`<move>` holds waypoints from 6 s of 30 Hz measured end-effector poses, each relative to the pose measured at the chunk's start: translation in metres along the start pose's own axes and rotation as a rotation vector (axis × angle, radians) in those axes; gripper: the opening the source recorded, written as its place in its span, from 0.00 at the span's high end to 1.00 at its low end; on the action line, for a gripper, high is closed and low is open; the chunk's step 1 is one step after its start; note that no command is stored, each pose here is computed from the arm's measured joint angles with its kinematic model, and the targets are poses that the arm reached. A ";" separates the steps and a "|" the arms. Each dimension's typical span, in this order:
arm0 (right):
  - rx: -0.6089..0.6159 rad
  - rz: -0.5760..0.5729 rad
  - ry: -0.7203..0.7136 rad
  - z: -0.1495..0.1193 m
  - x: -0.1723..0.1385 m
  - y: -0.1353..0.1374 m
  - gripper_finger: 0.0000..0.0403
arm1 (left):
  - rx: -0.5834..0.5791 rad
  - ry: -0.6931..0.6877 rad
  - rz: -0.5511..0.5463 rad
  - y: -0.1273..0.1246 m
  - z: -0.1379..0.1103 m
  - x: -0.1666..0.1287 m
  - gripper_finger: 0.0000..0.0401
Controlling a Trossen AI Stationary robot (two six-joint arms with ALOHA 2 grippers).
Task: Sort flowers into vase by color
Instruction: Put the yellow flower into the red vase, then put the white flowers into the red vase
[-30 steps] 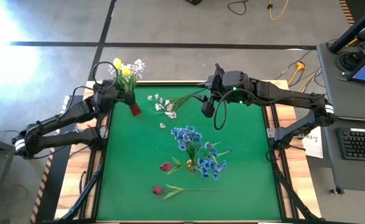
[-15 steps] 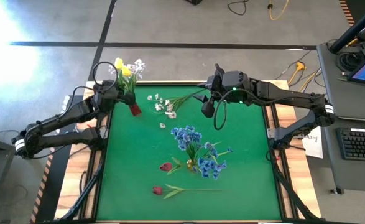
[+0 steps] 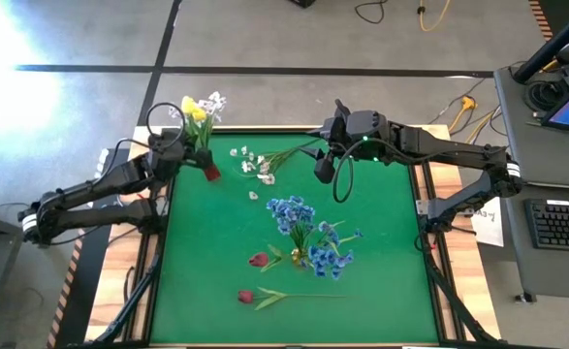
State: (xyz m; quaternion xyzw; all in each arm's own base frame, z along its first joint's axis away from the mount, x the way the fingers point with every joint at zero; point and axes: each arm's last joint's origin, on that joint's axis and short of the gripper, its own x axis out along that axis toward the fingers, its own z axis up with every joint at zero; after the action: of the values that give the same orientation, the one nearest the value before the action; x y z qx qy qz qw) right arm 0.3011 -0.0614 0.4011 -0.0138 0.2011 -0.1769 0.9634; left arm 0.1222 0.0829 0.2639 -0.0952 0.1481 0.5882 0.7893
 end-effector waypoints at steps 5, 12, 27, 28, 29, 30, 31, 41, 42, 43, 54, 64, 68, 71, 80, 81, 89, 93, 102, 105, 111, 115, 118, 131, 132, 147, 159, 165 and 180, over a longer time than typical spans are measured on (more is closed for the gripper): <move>0.002 0.000 0.000 0.000 0.000 0.000 0.47 | -0.021 -0.024 0.008 0.003 -0.010 0.001 1.00; 0.002 0.000 0.000 0.000 0.000 0.000 0.47 | 0.012 -0.057 -0.007 0.005 -0.023 0.002 1.00; 0.002 0.000 0.000 0.000 0.000 0.000 0.47 | 0.036 -0.095 -0.053 0.006 -0.044 0.008 1.00; 0.002 0.000 0.000 0.000 0.000 0.000 0.47 | 0.037 -0.094 -0.053 0.006 -0.044 0.008 1.00; 0.002 0.000 0.000 0.000 0.000 0.000 0.47 | 0.038 -0.093 -0.053 0.006 -0.045 0.008 1.00; 0.002 -0.001 0.000 0.000 0.000 0.000 0.47 | 0.038 -0.093 -0.052 0.006 -0.045 0.008 1.00; 0.002 0.000 0.000 0.000 0.000 0.000 0.47 | 0.038 -0.092 -0.052 0.006 -0.045 0.008 1.00; -0.010 -0.001 0.007 -0.001 0.003 0.000 0.47 | 0.016 -0.078 -0.104 0.008 -0.046 0.004 0.88; -0.011 0.000 0.009 -0.001 0.003 0.001 0.47 | 0.009 -0.075 -0.111 0.009 -0.046 0.004 0.86; -0.012 0.000 0.011 -0.002 0.004 0.001 0.47 | 0.004 -0.071 -0.119 0.009 -0.047 0.004 0.83; -0.049 -0.031 0.010 -0.002 0.006 -0.010 0.47 | -0.014 -0.034 -0.155 0.011 -0.050 0.001 0.66; -0.070 -0.051 0.038 -0.018 0.019 -0.056 0.47 | -0.047 -0.064 -0.204 0.018 -0.047 -0.008 0.65; -0.066 -0.008 0.030 -0.040 0.030 -0.076 0.47 | -0.064 -0.073 -0.210 0.022 -0.047 -0.012 0.65; -0.061 -0.004 0.028 -0.061 0.041 -0.089 0.47 | -0.088 -0.072 -0.250 0.024 -0.048 -0.015 0.65; -0.040 0.033 0.109 -0.115 0.090 -0.100 0.47 | -0.125 -0.099 -0.421 0.026 -0.045 -0.026 0.65; -0.044 0.059 0.124 -0.119 0.097 -0.100 0.47 | -0.125 -0.099 -0.443 0.026 -0.045 -0.027 0.65; -0.104 0.204 0.222 -0.157 0.142 -0.101 0.47 | -0.123 -0.107 -0.503 0.025 -0.045 -0.032 0.65; -0.106 0.258 0.250 -0.172 0.155 -0.101 0.47 | -0.129 -0.115 -0.506 0.025 -0.044 -0.033 0.65; -0.131 0.250 0.263 -0.199 0.181 -0.101 0.47 | -0.130 -0.117 -0.506 0.026 -0.044 -0.033 0.65; -0.154 0.201 0.288 -0.203 0.184 -0.102 0.47 | -0.130 -0.117 -0.505 0.026 -0.044 -0.033 0.65; -0.219 0.117 0.324 -0.208 0.187 -0.105 0.47 | -0.118 -0.121 -0.503 0.026 -0.044 -0.033 0.65; -0.227 0.114 0.328 -0.217 0.195 -0.107 0.47 | -0.116 -0.122 -0.503 0.026 -0.044 -0.033 0.65; -0.227 0.085 0.341 -0.227 0.201 -0.110 0.47 | -0.116 -0.122 -0.503 0.026 -0.044 -0.033 0.65; -0.206 0.018 0.300 -0.233 0.206 -0.126 0.47 | -0.113 -0.117 -0.502 0.025 -0.044 -0.033 0.65; -0.199 0.029 0.307 -0.237 0.207 -0.127 0.47 | -0.113 -0.117 -0.502 0.025 -0.044 -0.033 0.65; -0.105 0.184 0.300 -0.235 0.210 -0.132 0.83 | -0.114 -0.119 -0.502 0.025 -0.044 -0.033 0.65; -0.056 0.235 0.399 -0.236 0.200 -0.128 0.98 | -0.114 -0.119 -0.502 0.025 -0.044 -0.033 0.65; -0.052 0.248 0.418 -0.215 0.181 -0.125 0.98 | -0.114 -0.120 -0.503 0.025 -0.044 -0.033 0.65; -0.036 0.236 0.515 -0.198 0.151 -0.096 0.98 | -0.117 -0.123 -0.503 0.025 -0.043 -0.033 0.65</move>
State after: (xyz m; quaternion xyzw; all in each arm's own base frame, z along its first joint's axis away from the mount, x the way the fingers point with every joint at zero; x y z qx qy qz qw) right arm 0.3205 -0.1951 0.1712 0.0382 0.4424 -0.0576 0.8941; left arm 0.0844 0.0465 0.2351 -0.1386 0.0373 0.3856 0.9114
